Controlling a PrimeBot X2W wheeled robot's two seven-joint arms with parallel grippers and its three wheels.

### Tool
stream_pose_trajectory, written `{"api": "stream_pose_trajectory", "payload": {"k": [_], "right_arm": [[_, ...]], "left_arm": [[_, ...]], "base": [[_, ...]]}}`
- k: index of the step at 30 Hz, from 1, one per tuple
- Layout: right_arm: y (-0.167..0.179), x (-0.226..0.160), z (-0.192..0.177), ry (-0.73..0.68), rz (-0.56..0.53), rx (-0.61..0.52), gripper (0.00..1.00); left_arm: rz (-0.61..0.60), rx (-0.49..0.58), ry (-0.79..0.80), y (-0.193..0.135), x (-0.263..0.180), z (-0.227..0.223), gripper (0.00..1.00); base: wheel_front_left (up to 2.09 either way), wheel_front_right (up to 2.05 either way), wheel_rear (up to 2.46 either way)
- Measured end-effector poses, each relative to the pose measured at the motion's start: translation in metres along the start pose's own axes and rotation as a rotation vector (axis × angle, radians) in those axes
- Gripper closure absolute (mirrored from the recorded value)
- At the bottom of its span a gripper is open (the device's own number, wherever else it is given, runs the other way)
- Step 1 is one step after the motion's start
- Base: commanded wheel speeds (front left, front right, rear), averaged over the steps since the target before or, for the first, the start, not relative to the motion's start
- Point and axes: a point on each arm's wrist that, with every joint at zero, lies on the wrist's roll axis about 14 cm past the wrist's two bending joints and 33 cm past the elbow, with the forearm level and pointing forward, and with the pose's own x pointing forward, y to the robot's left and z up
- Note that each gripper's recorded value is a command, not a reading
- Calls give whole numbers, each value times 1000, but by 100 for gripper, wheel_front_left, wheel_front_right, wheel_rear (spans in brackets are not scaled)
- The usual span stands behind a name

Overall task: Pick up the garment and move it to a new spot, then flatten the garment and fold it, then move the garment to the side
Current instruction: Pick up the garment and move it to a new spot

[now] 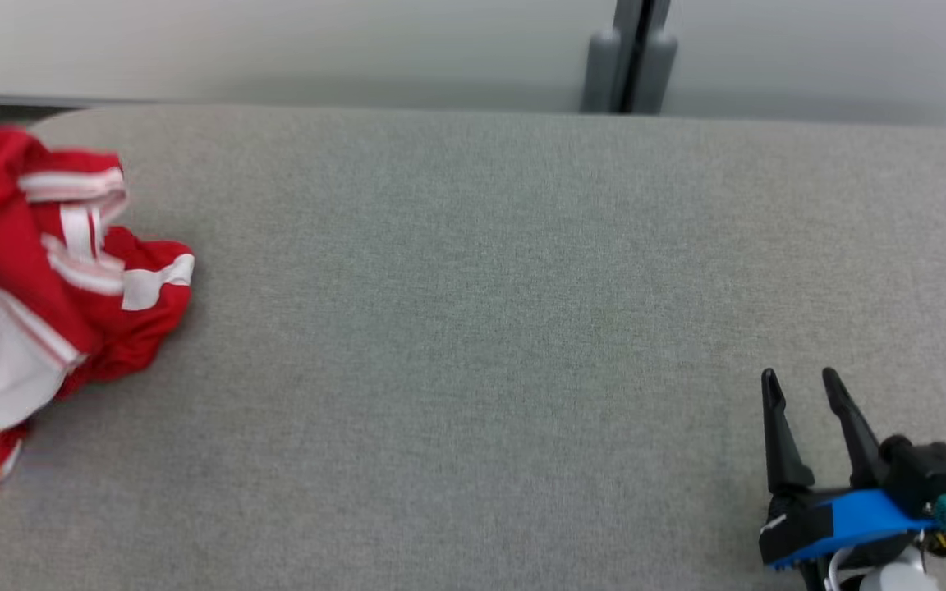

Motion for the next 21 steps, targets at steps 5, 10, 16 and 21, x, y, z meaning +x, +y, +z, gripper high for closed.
{"api": "stream_pose_trajectory", "payload": {"k": [5,10,16,21], "right_arm": [[7,-12,12,-31,12,28,0],[-1,-28,26,-70,-18,40,0],[-20,-46,33,-99,-78,47,0],[-41,-62,33,-104,-148,52,0]], "left_arm": [[-125,71,-210,-42,-35,78,100],[-287,137,-389,-103,-74,141,100],[-535,176,-490,-194,-106,168,100],[-744,203,-446,-271,-111,146,100]], "base": [[0,0,0],[0,0,0],[0,0,0],[0,0,0]]}}
